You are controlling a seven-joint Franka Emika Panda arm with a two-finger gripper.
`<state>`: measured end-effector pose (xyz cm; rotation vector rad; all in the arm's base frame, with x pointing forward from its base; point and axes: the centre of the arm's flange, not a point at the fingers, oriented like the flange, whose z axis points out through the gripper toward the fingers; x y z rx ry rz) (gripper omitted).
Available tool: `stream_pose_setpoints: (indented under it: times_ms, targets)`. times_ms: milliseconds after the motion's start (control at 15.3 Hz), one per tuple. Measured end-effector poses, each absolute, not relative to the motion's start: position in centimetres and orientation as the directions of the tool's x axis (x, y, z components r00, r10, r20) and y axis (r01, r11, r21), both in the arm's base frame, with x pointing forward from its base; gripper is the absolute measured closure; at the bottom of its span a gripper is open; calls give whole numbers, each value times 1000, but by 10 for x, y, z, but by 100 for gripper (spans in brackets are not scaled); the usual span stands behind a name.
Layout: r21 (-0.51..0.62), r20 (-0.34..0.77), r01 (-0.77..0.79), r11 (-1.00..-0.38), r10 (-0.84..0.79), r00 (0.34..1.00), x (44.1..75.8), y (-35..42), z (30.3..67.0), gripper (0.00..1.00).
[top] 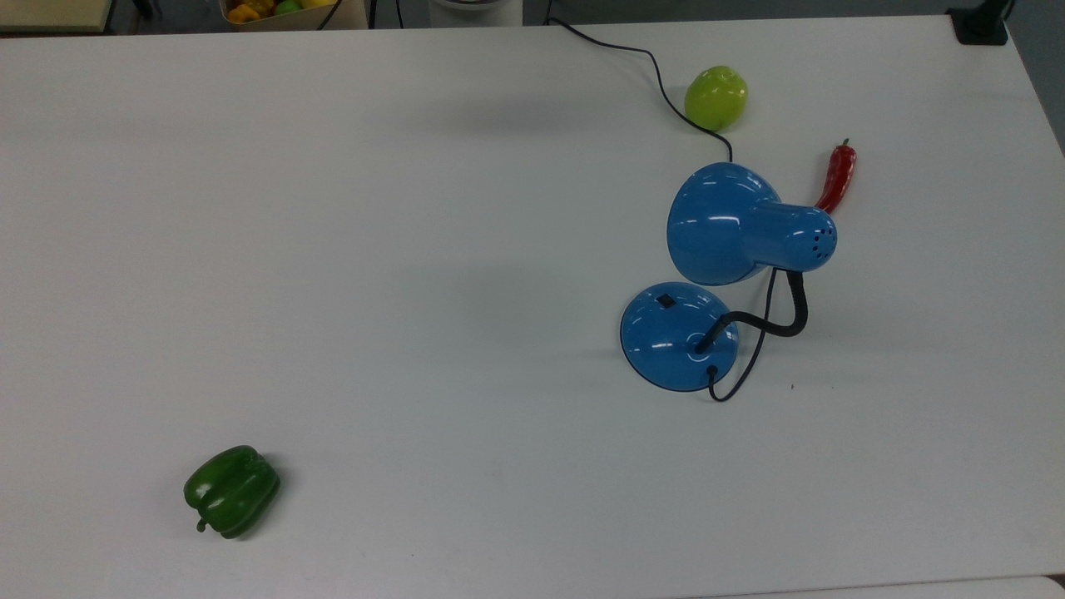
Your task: Turn on desk lamp
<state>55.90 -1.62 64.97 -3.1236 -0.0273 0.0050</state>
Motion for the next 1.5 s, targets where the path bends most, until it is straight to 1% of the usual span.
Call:
stream_pose_setpoints:
  times_ms: [977, 1173, 1499]
  targets:
    - [-18, -3, 24, -1000, 24, 1000, 560, -15, 648, 0]
    - [-18, -1, 55, -998, 55, 999, 561, -14, 648, 0]
    - [-51, 56, 121, -991, 118, 991, 569, -10, 648, 0]
